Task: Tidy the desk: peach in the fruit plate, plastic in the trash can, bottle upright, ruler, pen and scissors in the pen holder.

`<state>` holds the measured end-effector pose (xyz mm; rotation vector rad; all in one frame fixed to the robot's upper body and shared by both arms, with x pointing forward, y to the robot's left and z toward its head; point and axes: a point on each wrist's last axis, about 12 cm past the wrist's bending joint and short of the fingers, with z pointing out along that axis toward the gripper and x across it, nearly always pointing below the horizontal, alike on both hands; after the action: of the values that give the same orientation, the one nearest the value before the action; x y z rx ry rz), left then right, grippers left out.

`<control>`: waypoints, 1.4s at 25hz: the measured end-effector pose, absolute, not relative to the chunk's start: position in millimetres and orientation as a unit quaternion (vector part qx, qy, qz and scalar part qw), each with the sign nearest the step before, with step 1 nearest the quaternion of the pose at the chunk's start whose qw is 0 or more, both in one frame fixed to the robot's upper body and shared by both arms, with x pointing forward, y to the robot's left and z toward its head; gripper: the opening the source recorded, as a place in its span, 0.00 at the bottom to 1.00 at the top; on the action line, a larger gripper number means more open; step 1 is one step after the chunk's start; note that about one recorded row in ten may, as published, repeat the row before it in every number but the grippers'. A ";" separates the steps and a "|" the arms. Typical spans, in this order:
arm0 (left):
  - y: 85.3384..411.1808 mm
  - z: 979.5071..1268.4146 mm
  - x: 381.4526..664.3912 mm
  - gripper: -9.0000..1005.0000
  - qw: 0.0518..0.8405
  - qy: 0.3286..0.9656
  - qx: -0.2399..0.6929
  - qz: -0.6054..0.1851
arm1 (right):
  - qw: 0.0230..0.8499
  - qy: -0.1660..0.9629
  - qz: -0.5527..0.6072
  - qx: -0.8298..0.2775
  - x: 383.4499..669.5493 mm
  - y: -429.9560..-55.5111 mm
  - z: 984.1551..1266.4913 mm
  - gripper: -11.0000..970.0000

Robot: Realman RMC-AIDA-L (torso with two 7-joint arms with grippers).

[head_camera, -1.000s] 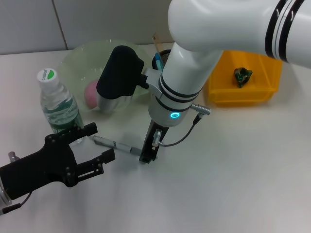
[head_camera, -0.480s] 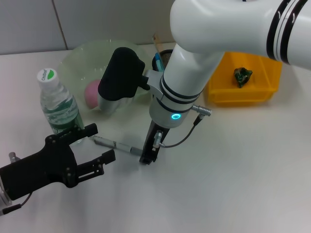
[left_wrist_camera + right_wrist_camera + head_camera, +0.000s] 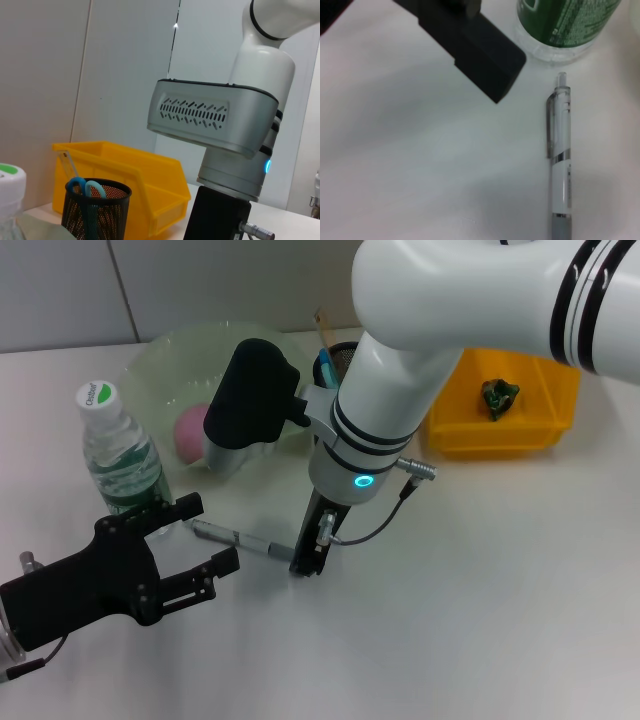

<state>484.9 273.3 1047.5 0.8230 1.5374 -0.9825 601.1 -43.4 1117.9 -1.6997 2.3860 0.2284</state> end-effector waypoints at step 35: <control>276.4 1054.0 485.8 0.81 0.552 0.636 0.333 -0.423 | 0.121 0.819 0.140 -0.544 597.2 -67.3 1135.8 0.12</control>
<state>485.8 276.4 1054.0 0.7878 1.5053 -1.0013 597.2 -67.3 1135.8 -1.5876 2.3913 0.4077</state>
